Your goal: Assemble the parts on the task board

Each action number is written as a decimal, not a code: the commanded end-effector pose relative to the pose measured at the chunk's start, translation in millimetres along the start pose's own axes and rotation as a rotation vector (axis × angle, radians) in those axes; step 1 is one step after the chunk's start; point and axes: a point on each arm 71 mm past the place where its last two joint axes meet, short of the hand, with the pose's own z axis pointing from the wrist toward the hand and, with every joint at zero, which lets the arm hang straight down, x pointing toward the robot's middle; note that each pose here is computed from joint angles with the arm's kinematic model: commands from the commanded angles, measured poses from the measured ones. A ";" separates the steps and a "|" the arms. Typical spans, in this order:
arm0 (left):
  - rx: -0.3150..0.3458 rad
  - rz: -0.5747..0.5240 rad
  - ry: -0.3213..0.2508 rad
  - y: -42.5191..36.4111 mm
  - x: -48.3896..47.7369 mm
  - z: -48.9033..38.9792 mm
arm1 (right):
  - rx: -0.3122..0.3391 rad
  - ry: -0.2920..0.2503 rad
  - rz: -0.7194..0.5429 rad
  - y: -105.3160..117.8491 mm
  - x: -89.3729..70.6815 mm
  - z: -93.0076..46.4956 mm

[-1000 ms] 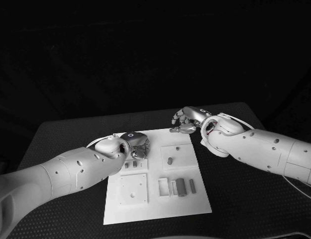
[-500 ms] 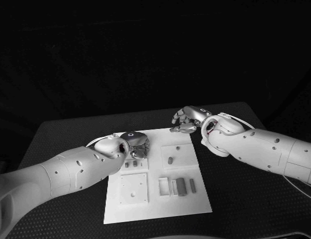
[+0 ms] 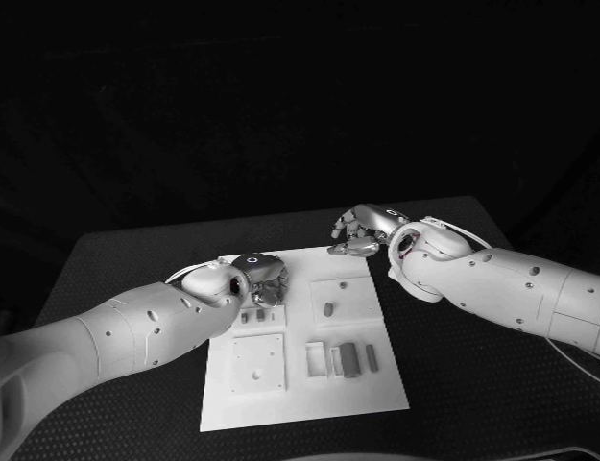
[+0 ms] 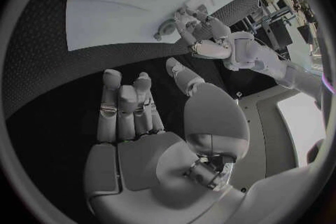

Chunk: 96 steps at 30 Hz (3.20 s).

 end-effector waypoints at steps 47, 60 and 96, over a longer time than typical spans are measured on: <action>-0.012 -0.102 -0.055 11.5 6.3 -11.3 | -0.006 0.007 -0.006 -0.8 -0.3 -0.5; -0.045 -0.150 -0.074 30.8 -20.5 -25.5 | -0.001 0.009 -0.007 -2.7 -0.8 -1.1; -0.078 -0.117 -0.021 47.5 -12.8 -38.2 | 0.001 0.010 -0.008 -3.8 -0.9 -1.2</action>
